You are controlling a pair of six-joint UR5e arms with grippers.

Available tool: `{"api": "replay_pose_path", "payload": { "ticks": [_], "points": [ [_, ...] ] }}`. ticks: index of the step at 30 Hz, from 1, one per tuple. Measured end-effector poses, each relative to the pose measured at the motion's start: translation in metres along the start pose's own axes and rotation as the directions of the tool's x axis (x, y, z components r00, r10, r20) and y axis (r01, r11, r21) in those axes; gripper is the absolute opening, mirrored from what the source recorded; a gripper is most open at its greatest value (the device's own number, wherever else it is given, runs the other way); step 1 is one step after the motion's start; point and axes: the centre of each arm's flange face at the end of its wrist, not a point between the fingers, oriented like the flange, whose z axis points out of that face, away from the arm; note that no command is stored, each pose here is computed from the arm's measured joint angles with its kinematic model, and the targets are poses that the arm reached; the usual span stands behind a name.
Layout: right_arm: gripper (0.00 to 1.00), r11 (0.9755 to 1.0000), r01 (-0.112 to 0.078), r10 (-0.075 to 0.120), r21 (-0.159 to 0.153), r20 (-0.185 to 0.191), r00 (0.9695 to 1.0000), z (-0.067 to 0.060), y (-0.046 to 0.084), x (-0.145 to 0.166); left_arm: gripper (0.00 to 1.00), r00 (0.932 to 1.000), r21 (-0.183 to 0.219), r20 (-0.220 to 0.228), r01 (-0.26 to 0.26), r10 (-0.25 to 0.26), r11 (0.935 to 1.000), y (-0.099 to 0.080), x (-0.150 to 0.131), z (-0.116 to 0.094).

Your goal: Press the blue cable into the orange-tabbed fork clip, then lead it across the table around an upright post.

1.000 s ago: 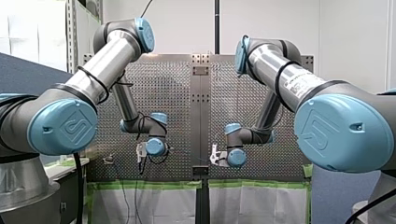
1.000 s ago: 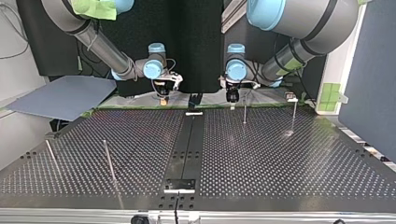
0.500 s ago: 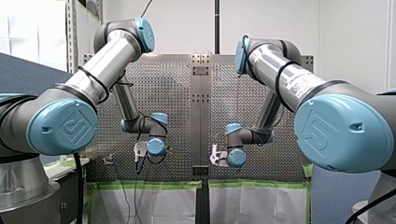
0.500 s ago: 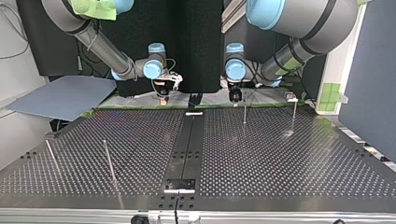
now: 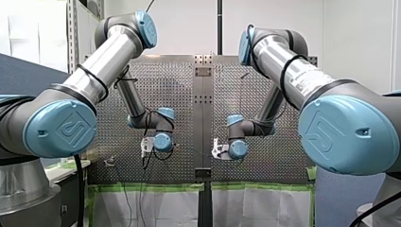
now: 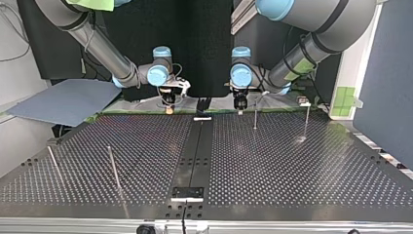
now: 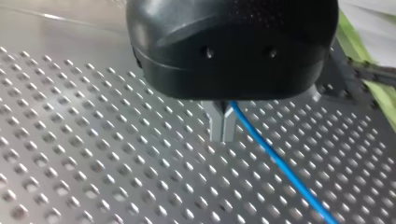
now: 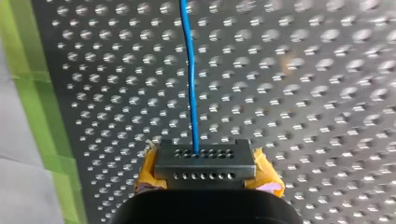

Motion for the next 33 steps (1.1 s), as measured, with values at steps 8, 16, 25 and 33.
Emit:
{"api": "replay_pose_path", "payload": {
  "ticks": [8,16,25,33],
  "points": [
    [0.00,0.9999,0.004,-0.004,0.014,0.000,1.0000,-0.015,-0.009,0.046,0.01,0.9995,0.025,-0.002,0.030,-0.030,0.9992,-0.016,-0.037,-0.021],
    [0.00,0.9994,0.003,-0.003,0.035,-0.005,1.0000,-0.030,-0.016,0.086,0.01,0.9974,0.041,0.024,0.067,-0.068,0.9969,-0.030,-0.076,-0.042],
    [0.00,0.9973,-0.007,0.013,0.073,-0.082,0.9965,-0.047,-0.026,0.147,0.01,0.9879,0.072,0.101,0.111,-0.118,0.9912,-0.039,-0.125,-0.057],
    [0.00,0.9947,-0.008,0.022,0.102,-0.139,0.9900,-0.061,-0.033,0.208,0.01,0.9661,0.095,0.170,0.180,-0.194,0.9790,-0.038,-0.173,-0.067]
  ]
}}
